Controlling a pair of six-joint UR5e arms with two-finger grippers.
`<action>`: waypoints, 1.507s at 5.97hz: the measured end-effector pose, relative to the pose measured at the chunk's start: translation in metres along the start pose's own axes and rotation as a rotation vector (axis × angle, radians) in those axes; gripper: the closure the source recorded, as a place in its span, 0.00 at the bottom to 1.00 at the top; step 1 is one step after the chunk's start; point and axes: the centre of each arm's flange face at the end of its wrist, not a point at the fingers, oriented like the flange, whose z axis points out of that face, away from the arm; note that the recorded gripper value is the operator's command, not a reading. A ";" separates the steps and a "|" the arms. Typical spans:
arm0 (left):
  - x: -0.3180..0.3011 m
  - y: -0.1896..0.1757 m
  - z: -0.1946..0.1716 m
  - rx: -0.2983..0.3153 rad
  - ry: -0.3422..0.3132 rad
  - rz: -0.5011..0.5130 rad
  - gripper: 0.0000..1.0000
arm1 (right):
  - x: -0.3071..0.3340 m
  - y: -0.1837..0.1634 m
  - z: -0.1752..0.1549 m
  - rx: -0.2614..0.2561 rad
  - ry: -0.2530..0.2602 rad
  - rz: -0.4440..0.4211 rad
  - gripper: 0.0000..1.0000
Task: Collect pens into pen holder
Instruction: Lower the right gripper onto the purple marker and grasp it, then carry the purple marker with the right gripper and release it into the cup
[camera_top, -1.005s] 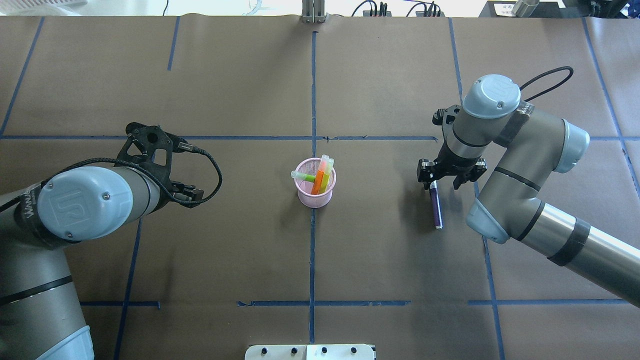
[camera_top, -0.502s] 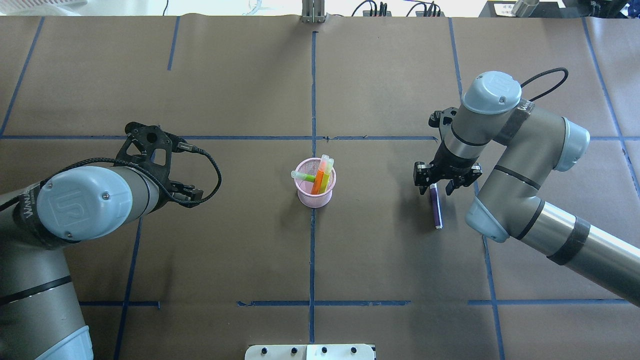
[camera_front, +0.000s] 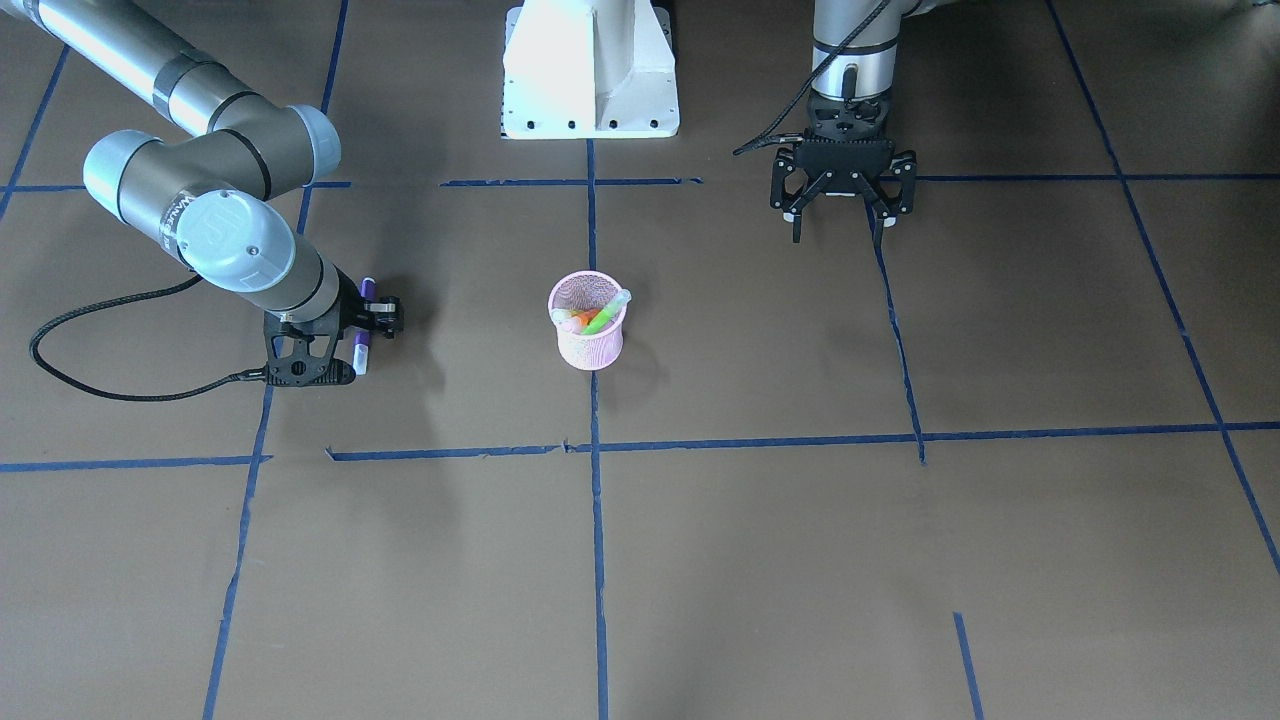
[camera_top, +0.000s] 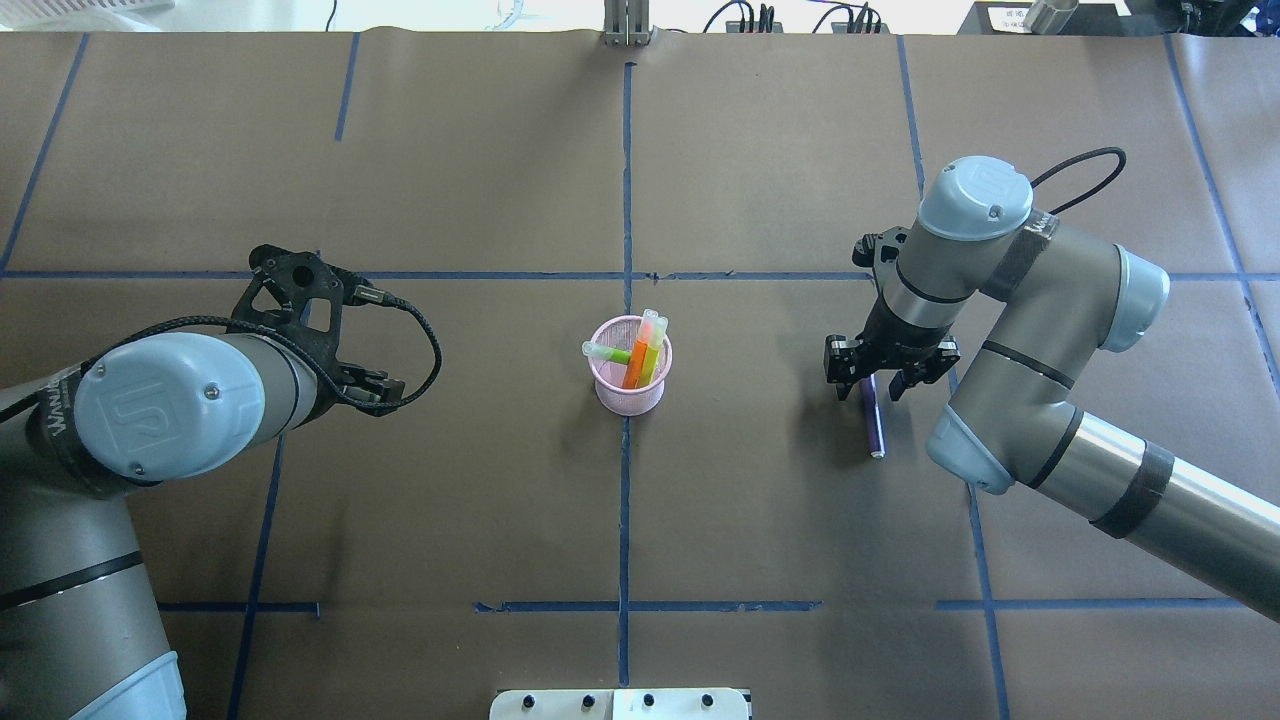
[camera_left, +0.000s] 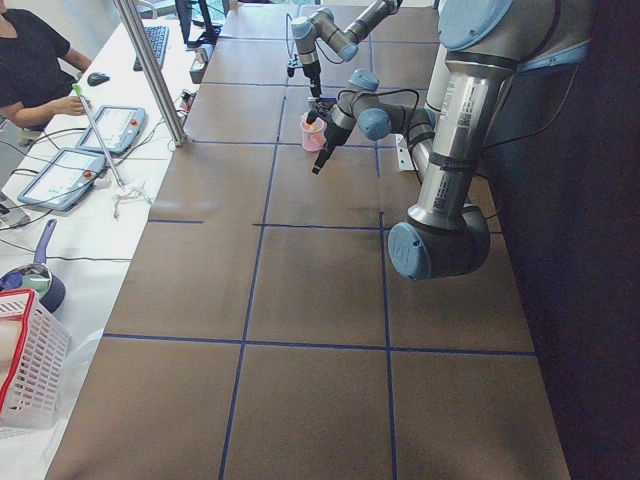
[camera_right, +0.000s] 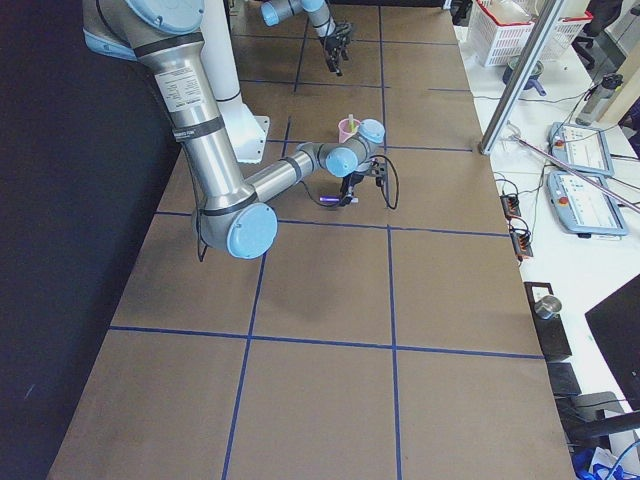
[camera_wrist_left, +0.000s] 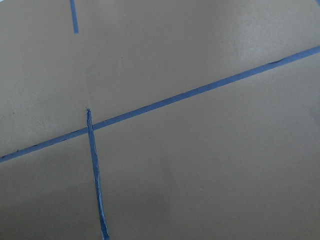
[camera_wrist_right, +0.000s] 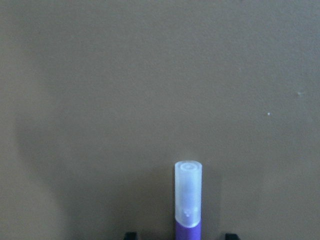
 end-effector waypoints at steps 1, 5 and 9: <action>0.000 0.000 -0.001 0.001 0.001 0.000 0.07 | 0.000 0.000 0.002 -0.003 0.003 0.001 0.99; 0.000 0.000 -0.001 0.000 0.002 -0.001 0.00 | -0.001 -0.004 -0.011 0.004 -0.012 0.008 1.00; 0.000 0.000 -0.002 0.002 0.002 -0.006 0.00 | -0.075 0.063 -0.095 0.261 -0.122 0.133 1.00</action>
